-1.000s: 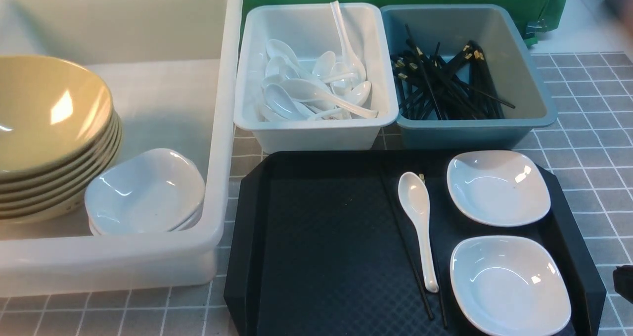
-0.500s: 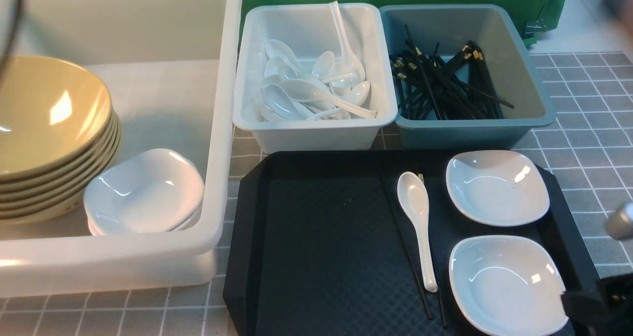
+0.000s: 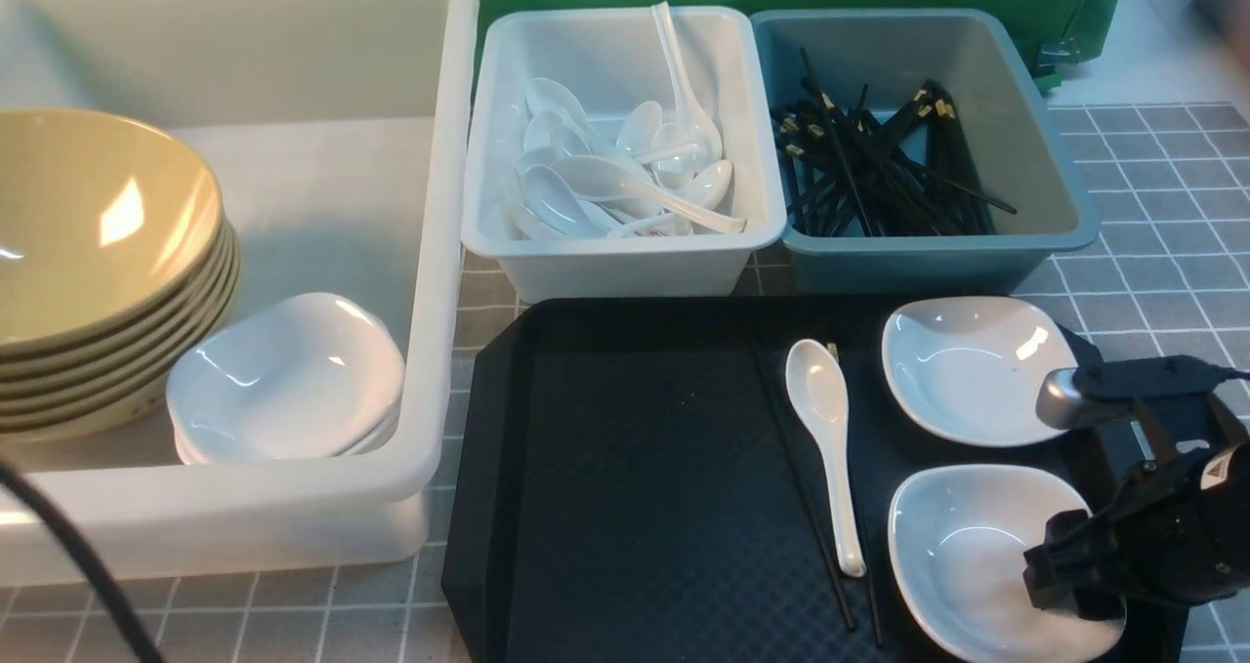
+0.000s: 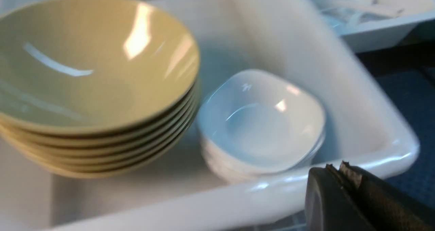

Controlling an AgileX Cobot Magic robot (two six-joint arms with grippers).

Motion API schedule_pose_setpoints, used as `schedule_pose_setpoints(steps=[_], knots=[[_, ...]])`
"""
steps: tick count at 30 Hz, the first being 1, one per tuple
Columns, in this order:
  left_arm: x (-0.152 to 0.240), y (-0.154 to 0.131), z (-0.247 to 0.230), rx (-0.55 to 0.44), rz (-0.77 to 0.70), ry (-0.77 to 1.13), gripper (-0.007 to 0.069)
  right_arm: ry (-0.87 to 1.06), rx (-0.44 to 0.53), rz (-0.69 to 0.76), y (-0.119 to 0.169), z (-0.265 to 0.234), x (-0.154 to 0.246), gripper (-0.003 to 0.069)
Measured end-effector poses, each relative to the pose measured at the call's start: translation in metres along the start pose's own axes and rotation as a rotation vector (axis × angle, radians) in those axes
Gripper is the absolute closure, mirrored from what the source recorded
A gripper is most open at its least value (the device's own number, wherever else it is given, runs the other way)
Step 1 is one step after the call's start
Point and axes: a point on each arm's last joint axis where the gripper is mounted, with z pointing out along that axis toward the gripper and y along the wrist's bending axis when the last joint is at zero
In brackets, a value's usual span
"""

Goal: On grey table put chopsticks spoon bowls plates into blue grey white boxes.
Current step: 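Reach for and grasp the small white dish on the black tray, then place the white bowl into the white bin on top of the stacked bowls with the right gripper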

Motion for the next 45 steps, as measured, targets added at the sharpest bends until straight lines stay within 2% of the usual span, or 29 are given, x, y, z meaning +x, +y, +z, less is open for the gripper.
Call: schedule_pose_setpoints(steps=[1,2,3,5,7,11,14,17,18,19,21,23,24,25,26,28,30,33,37,39,40,41,42,45], knots=[[0.000,0.000,0.000,0.000,0.000,-0.002,0.0635,0.000,-0.002,-0.003,0.000,0.000,0.000,0.0234],[0.008,0.001,0.001,-0.016,0.005,0.001,0.0635,-0.006,-0.011,-0.011,0.001,0.000,-0.001,0.0277],[0.022,0.002,0.004,-0.039,0.018,0.000,0.0635,-0.005,-0.032,-0.024,0.003,-0.001,-0.003,0.0391],[0.032,0.003,0.007,-0.059,0.025,-0.009,0.0635,-0.014,-0.054,-0.034,0.006,-0.006,-0.008,0.0484],[0.039,0.004,0.008,-0.083,0.035,-0.035,0.0635,-0.030,-0.072,-0.054,0.010,-0.016,-0.013,0.0537],[0.050,0.004,0.009,-0.104,0.014,-0.135,0.0635,-0.086,-0.099,-0.116,0.017,-0.049,-0.025,0.0596],[0.060,0.004,0.011,-0.108,-0.008,-0.213,0.0635,-0.193,-0.125,-0.156,0.027,-0.083,-0.043,0.0598],[0.065,0.004,0.011,-0.123,0.003,-0.310,0.0635,-0.367,-0.235,-0.240,0.061,-0.124,-0.071,0.0598],[0.064,0.004,0.010,-0.126,0.006,-0.341,0.0635,-0.405,-0.278,-0.267,0.074,-0.131,-0.078,0.0598],[0.063,0.003,0.010,-0.128,0.008,-0.371,0.0636,-0.473,-0.363,-0.322,0.100,-0.143,-0.088,0.0598],[0.062,0.003,0.010,-0.128,0.009,-0.393,0.0636,-0.549,-0.460,-0.392,0.136,-0.147,-0.102,0.0598],[0.062,0.003,0.010,-0.128,0.009,-0.394,0.0636,-0.597,-0.543,-0.468,0.176,-0.145,-0.114,0.0598],[0.062,0.003,0.010,-0.128,0.010,-0.396,0.0636,-0.609,-0.552,-0.478,0.181,-0.147,-0.116,0.0598],[0.062,0.003,0.010,-0.128,0.010,-0.399,0.0636,-0.616,-0.591,-0.536,0.206,-0.141,-0.121,0.0598],[0.062,0.003,0.011,-0.128,0.010,-0.400,0.0636,-0.614,-0.605,-0.561,0.218,-0.137,-0.124,0.0598],[0.063,0.003,0.012,-0.128,0.010,-0.400,0.0636,-0.591,-0.637,-0.671,0.264,-0.107,-0.136,0.0598],[0.063,0.003,0.012,-0.128,0.009,-0.402,0.0636,-0.592,-0.646,-0.736,0.289,-0.088,-0.144,0.0598],[0.063,0.003,0.012,-0.128,0.009,-0.403,0.0636,-0.567,-0.640,-0.767,0.312,-0.053,-0.154,0.0594],[0.063,0.003,0.012,-0.128,0.008,-0.404,0.0636,-0.525,-0.590,-0.796,0.321,-0.013,-0.162,0.0550],[0.063,0.003,0.012,-0.128,0.008,-0.404,0.0636,-0.519,-0.577,-0.803,0.321,-0.006,-0.163,0.0506],[0.063,0.003,0.012,-0.128,0.008,-0.404,0.0636,-0.522,-0.574,-0.808,0.321,-0.006,-0.163,0.0457],[0.063,0.003,0.012,-0.128,0.008,-0.404,0.0636,-0.522,-0.573,-0.809,0.321,-0.006,-0.163,0.0449],[0.063,0.003,0.012,-0.128,0.008,-0.404,0.0636,-0.531,-0.576,-0.813,0.320,-0.012,-0.165,0.0374],[0.063,0.003,0.012,-0.128,0.008,-0.404,0.0636,-0.538,-0.578,-0.822,0.316,-0.023,-0.166,0.0314]])
